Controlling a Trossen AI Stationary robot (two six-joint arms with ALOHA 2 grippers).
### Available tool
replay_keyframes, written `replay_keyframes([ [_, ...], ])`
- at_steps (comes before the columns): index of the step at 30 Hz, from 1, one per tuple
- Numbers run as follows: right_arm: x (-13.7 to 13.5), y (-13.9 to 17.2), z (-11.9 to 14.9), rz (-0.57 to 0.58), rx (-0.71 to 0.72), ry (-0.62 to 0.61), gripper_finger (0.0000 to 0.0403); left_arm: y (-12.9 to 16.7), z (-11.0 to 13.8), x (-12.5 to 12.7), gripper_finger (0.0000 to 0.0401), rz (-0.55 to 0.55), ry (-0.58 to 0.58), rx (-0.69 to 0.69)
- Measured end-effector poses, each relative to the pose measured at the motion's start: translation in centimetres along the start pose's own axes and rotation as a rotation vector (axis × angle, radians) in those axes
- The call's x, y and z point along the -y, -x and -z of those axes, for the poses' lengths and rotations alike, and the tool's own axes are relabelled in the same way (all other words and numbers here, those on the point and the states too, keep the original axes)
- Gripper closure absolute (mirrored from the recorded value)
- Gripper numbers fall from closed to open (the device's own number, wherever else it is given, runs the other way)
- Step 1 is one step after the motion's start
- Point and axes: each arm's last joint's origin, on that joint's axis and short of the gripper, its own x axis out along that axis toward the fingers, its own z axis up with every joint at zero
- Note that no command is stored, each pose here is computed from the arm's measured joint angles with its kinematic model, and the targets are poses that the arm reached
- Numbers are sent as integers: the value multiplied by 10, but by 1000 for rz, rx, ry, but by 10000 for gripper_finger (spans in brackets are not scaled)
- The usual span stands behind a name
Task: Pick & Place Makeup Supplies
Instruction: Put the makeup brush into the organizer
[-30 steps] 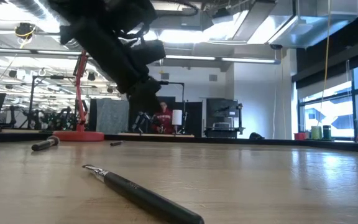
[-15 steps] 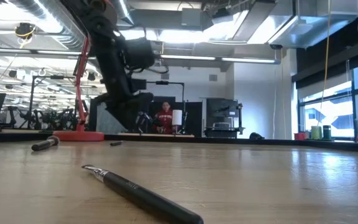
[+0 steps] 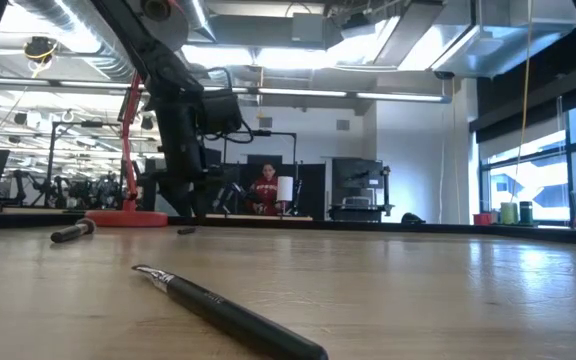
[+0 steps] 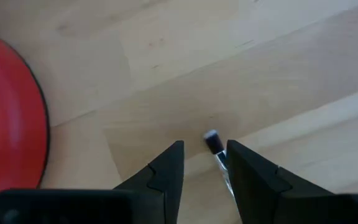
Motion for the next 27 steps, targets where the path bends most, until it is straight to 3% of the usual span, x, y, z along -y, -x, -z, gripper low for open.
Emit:
replay_keyframes([
  [9, -1, 0, -1, -3, 2, -13, 309, -15, 2, 3, 320, -10, -8, -10],
  [16, -1, 0, -1, -4, 2, -17, 309, -13, 2, 6, 389, 16, -74, -8],
  [20, -2, 0, 0, -2, 5, -15, 309, -6, 4, 13, 393, 25, -89, 47],
  [23, -6, -3, 1, 28, 30, -14, 309, 11, 2, 31, 395, 116, -86, 173],
  [27, -10, -13, 4, 91, 43, -76, 309, 46, 2, 65, 397, 344, -81, 373],
])
